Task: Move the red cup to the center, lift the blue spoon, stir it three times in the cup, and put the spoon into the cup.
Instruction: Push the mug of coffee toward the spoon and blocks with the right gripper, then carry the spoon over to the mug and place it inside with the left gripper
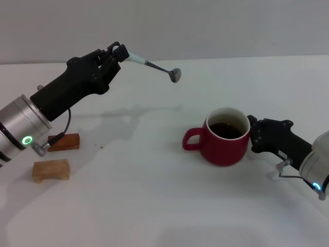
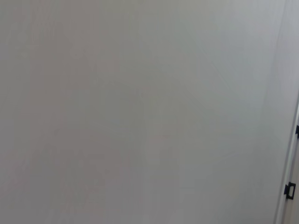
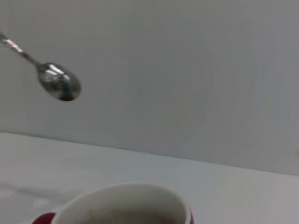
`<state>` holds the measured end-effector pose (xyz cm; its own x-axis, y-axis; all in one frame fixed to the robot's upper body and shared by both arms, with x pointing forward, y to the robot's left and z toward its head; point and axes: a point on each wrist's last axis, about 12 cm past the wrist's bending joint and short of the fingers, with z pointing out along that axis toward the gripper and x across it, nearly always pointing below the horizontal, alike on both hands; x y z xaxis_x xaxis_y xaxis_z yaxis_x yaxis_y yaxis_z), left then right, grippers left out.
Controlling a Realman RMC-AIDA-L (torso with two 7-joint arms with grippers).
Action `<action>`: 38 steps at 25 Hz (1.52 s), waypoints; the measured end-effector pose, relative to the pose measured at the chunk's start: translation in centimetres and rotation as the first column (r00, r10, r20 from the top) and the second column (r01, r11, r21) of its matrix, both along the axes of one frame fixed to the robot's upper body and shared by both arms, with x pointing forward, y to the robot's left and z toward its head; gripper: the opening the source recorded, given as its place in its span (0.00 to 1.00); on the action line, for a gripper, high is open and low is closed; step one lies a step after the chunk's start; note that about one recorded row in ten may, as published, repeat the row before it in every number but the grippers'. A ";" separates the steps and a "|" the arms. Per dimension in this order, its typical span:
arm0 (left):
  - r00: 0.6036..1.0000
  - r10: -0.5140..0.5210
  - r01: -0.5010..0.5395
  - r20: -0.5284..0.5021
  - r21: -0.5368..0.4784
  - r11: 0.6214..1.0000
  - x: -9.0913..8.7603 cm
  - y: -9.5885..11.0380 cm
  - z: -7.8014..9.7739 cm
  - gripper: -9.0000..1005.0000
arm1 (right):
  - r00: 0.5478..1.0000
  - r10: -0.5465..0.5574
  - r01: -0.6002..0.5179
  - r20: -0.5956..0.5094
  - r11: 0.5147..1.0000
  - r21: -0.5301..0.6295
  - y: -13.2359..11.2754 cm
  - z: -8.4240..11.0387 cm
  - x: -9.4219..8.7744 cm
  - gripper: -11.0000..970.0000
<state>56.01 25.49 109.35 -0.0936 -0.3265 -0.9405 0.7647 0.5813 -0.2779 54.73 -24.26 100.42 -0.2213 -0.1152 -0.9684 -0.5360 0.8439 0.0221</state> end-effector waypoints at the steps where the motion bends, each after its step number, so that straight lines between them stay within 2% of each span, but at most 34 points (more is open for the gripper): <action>1: 1.000 0.001 -0.001 -0.002 0.002 1.000 0.0 0.0 0.0 0.15 | 1.000 0.006 -0.006 0.000 1.000 -0.002 0.1 0.0 0.0 0.01; 16: 1.000 -0.003 0.003 -0.003 0.006 1.000 0.1 -0.1 0.0 0.15 | 0.995 0.101 -0.101 0.008 0.995 -0.011 1.7 0.2 0.0 0.01; 23: 1.000 -0.029 0.028 -0.005 -0.012 1.000 0.0 0.0 0.3 0.15 | 0.996 0.079 -0.080 0.038 0.997 0.011 0.6 0.3 -0.7 0.01; 27: 0.999 -0.046 0.046 -0.009 -0.019 0.999 -0.2 0.0 0.4 0.15 | 0.998 0.029 -0.029 0.060 0.999 0.012 -1.1 0.2 -1.2 0.01; 32: 0.995 -0.095 0.095 -0.025 -0.014 0.995 -0.3 -0.3 0.6 0.15 | 0.993 -0.086 0.084 0.077 0.996 0.024 -3.5 0.2 -1.8 0.01; 38: 0.980 -0.194 0.194 -0.044 0.000 0.981 -0.2 -1.2 1.4 0.15 | 0.961 -0.256 0.250 0.105 0.966 0.068 -6.6 0.4 -2.5 0.01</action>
